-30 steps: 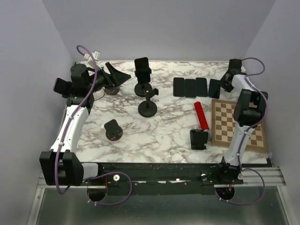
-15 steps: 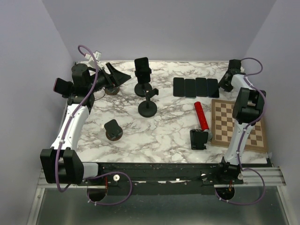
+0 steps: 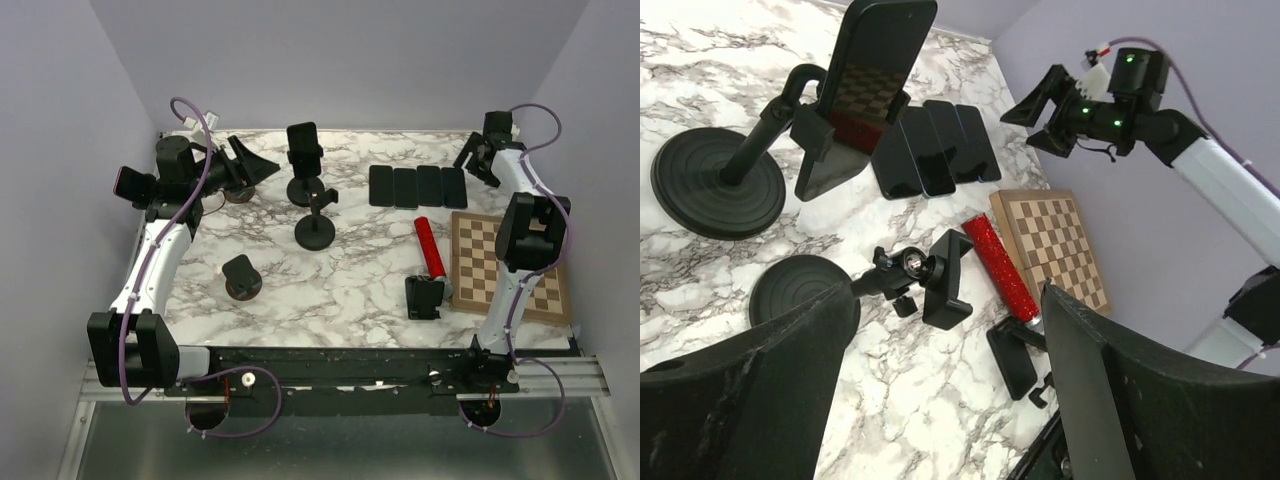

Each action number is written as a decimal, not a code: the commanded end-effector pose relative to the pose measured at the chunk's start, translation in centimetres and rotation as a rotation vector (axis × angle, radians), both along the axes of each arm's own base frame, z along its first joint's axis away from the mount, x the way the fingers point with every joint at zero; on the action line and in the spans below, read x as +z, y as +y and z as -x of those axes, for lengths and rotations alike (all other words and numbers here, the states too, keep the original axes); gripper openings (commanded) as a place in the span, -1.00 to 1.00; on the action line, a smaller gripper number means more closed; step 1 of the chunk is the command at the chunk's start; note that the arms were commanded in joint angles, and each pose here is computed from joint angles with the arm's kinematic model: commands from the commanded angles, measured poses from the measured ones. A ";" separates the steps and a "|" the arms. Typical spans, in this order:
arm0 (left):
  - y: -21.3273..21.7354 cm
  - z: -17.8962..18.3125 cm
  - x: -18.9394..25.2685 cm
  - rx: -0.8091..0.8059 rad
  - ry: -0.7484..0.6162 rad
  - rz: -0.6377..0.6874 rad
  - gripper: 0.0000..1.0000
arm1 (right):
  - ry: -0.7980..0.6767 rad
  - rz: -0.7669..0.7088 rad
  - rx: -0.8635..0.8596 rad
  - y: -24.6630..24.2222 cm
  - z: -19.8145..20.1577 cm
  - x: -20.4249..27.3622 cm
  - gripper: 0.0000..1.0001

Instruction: Remove the phone from the phone stand

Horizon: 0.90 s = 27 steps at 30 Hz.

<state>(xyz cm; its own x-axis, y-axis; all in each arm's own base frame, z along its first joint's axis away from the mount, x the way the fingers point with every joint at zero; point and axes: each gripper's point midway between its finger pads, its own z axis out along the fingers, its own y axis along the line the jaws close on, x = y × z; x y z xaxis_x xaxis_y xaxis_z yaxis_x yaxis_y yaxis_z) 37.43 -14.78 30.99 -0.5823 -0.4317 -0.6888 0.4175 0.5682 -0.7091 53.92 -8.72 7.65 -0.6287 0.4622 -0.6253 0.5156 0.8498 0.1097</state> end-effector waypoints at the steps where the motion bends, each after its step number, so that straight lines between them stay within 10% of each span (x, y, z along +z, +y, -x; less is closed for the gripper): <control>1: 0.7 -0.5 0.2 0.028 -0.009 -0.012 0.68 | -0.154 0.061 0.121 5.1 -0.3 9.0 0.90; 13: 2.3 -1.4 -0.6 0.077 0.011 0.006 0.69 | -0.498 -0.168 0.616 33.8 3.3 20.1 1.00; 27: 3.0 -1.6 -0.6 0.083 0.024 0.051 0.69 | -0.574 -0.020 0.719 45.5 5.5 21.9 1.00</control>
<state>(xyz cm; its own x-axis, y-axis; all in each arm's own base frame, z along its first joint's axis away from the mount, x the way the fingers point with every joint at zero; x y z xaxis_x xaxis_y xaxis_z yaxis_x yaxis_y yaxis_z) 38.97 -11.85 30.34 -0.5601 -0.5042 -0.6573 0.3443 0.5800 -0.7383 46.62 36.95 30.21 -0.3989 0.1260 -0.9083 -0.3566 0.8912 0.2802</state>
